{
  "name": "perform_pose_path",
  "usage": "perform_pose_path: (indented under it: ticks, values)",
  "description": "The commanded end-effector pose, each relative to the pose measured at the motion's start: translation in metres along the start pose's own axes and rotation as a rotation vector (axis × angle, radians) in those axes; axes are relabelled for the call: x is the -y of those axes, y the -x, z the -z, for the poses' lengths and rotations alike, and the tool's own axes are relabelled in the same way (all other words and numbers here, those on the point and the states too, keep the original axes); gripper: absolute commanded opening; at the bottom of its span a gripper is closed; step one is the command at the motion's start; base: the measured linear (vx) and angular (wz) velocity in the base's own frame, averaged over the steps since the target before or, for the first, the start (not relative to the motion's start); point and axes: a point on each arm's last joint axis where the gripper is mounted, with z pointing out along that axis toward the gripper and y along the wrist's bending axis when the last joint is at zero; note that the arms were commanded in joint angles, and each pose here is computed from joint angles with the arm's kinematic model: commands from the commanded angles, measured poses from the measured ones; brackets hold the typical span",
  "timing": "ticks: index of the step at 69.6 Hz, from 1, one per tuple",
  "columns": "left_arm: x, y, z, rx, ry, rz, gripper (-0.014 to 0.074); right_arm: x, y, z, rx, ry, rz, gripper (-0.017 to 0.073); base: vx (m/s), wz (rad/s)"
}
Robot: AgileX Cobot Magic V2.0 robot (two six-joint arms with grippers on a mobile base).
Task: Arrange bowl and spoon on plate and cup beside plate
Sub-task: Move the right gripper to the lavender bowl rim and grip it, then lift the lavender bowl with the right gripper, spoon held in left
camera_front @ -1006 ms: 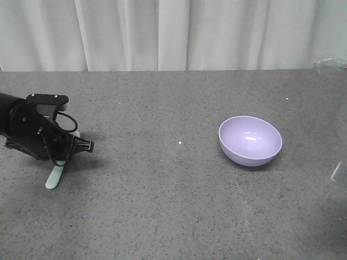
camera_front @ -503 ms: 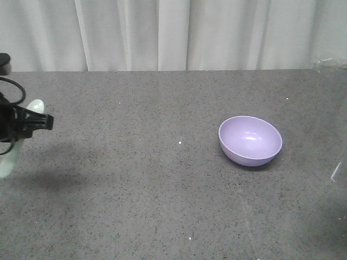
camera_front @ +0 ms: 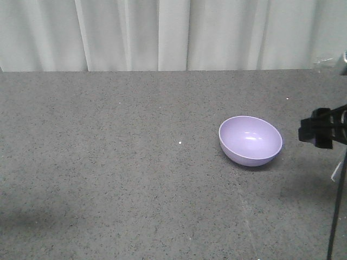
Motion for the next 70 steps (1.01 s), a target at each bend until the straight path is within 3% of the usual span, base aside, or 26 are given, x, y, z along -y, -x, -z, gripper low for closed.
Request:
perform_pose_path:
  ticks: [1, 20, 48, 59, 70]
  values:
    - [0.002, 0.008, 0.010, 0.089, -0.029, 0.011, -0.0008, 0.000, 0.027, -0.013, 0.064, 0.007, 0.009, 0.0528, 0.00, 0.00]
    - [0.002, 0.008, 0.010, 0.088, -0.029, 0.011, -0.0008, 0.004, 0.050, -0.083, -0.010, -0.006, 0.006, 0.0528, 0.00, 0.00]
    - [0.002, 0.009, 0.010, 0.089, -0.029, 0.011, -0.0008, 0.008, 0.040, -0.152, -0.124, -0.012, -0.004, 0.0477, 0.00, 0.00]
    - [0.002, 0.009, 0.010, 0.089, -0.029, 0.011, -0.0008, 0.008, 0.039, -0.155, -0.125, -0.007, -0.012, 0.0345, 0.00, 0.00]
    - [0.002, 0.009, 0.010, 0.089, -0.029, 0.011, -0.0008, 0.007, 0.040, -0.154, -0.124, 0.002, -0.026, 0.0088, 0.00, 0.00]
